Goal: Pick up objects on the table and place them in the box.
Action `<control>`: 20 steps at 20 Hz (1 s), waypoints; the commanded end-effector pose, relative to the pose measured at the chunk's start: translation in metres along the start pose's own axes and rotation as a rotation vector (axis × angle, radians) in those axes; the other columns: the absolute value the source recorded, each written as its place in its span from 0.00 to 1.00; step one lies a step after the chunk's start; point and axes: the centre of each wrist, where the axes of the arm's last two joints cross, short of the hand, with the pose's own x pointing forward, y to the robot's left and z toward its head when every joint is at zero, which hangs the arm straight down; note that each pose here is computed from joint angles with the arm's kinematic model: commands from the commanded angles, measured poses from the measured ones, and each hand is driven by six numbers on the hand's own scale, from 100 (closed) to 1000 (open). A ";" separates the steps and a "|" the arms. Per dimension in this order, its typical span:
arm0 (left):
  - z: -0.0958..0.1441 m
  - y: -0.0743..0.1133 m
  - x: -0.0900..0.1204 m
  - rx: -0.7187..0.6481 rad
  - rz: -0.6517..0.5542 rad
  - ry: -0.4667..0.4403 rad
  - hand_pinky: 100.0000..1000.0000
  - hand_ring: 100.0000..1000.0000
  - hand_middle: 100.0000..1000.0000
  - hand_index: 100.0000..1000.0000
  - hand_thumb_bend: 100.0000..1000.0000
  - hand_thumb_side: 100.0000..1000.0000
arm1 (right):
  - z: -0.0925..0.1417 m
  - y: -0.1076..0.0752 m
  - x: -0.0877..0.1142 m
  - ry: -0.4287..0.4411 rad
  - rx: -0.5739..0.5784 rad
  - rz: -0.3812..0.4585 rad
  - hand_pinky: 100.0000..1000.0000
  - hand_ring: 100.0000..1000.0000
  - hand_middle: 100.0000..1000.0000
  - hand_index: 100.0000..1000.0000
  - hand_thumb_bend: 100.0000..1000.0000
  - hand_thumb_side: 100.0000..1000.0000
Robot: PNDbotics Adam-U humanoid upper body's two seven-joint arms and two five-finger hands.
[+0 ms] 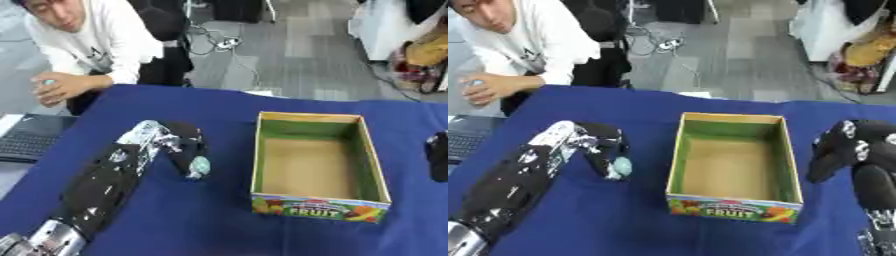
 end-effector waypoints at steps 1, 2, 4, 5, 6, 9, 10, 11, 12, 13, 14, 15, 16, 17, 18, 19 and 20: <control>0.005 0.013 -0.005 0.025 -0.016 0.014 0.07 0.17 0.47 0.65 0.35 0.47 | -0.003 -0.002 0.002 -0.011 -0.003 0.003 0.00 0.15 0.29 0.40 0.00 0.90; 0.005 0.013 -0.005 0.023 -0.017 0.015 0.07 0.17 0.47 0.65 0.35 0.47 | -0.003 -0.002 0.002 -0.011 -0.003 0.003 0.00 0.15 0.29 0.40 0.00 0.90; 0.005 0.012 -0.005 0.017 -0.019 0.018 0.04 0.15 0.45 0.63 0.34 0.47 | -0.003 -0.002 0.002 -0.011 -0.003 0.003 0.00 0.15 0.29 0.40 0.00 0.90; 0.005 0.012 -0.004 0.014 -0.021 0.020 0.03 0.14 0.44 0.62 0.32 0.49 | -0.003 -0.002 0.002 -0.010 -0.003 0.003 0.00 0.15 0.29 0.40 0.00 0.90; 0.005 0.013 -0.004 0.011 -0.022 0.021 0.01 0.13 0.43 0.62 0.30 0.50 | -0.003 -0.002 0.002 -0.010 -0.003 0.002 0.00 0.14 0.29 0.40 0.00 0.90; 0.004 0.011 -0.004 -0.015 -0.021 0.024 0.00 0.11 0.41 0.60 0.25 0.52 | -0.003 -0.002 0.002 -0.009 -0.003 0.002 0.00 0.14 0.29 0.40 0.00 0.90; 0.004 0.012 -0.004 -0.018 -0.020 0.026 0.00 0.10 0.41 0.59 0.25 0.52 | -0.003 -0.002 0.001 -0.009 -0.003 0.002 0.00 0.14 0.29 0.40 0.00 0.90; 0.004 0.012 -0.004 -0.019 -0.018 0.028 0.00 0.08 0.39 0.57 0.19 0.55 | -0.002 -0.002 0.001 -0.009 -0.003 0.003 0.00 0.14 0.29 0.40 0.00 0.90; 0.004 0.012 -0.004 -0.019 -0.016 0.031 0.00 0.08 0.39 0.57 0.19 0.55 | -0.002 -0.002 0.001 -0.008 -0.003 0.003 0.00 0.14 0.29 0.40 0.00 0.90; 0.004 0.012 -0.004 -0.020 -0.015 0.034 0.00 0.05 0.36 0.55 0.16 0.57 | -0.002 -0.002 0.001 -0.008 -0.003 0.003 0.00 0.14 0.29 0.40 0.00 0.90; 0.004 0.012 -0.004 -0.020 -0.012 0.036 0.00 0.04 0.35 0.55 0.14 0.59 | -0.002 -0.002 0.001 -0.008 -0.004 0.003 0.00 0.14 0.29 0.40 0.00 0.90; 0.004 0.012 -0.004 -0.018 -0.010 0.038 0.00 0.01 0.32 0.53 0.09 0.61 | -0.002 -0.002 0.001 -0.007 -0.004 0.002 0.00 0.14 0.29 0.40 0.00 0.90; 0.004 0.012 -0.004 -0.015 -0.007 0.041 0.00 0.02 0.33 0.53 0.10 0.61 | -0.002 -0.002 0.001 -0.007 -0.004 0.002 0.00 0.14 0.29 0.40 0.00 0.90; 0.004 0.012 -0.004 -0.011 -0.003 0.043 0.00 0.00 0.29 0.50 0.02 0.66 | -0.002 -0.002 0.001 -0.006 -0.004 0.002 0.00 0.14 0.29 0.40 0.00 0.90; 0.004 0.012 -0.004 -0.004 0.000 0.045 0.00 0.00 0.28 0.49 0.00 0.68 | -0.002 -0.002 0.001 -0.006 -0.005 0.002 0.00 0.14 0.29 0.40 0.00 0.90; 0.005 0.012 -0.004 0.007 0.005 0.047 0.00 0.00 0.25 0.46 0.00 0.72 | -0.002 -0.002 0.001 -0.006 -0.005 0.002 0.00 0.14 0.29 0.40 0.00 0.90; 0.005 0.012 -0.004 0.020 0.009 0.048 0.00 0.00 0.22 0.44 0.00 0.74 | -0.002 -0.002 0.001 -0.005 -0.005 0.002 0.00 0.14 0.29 0.40 0.00 0.90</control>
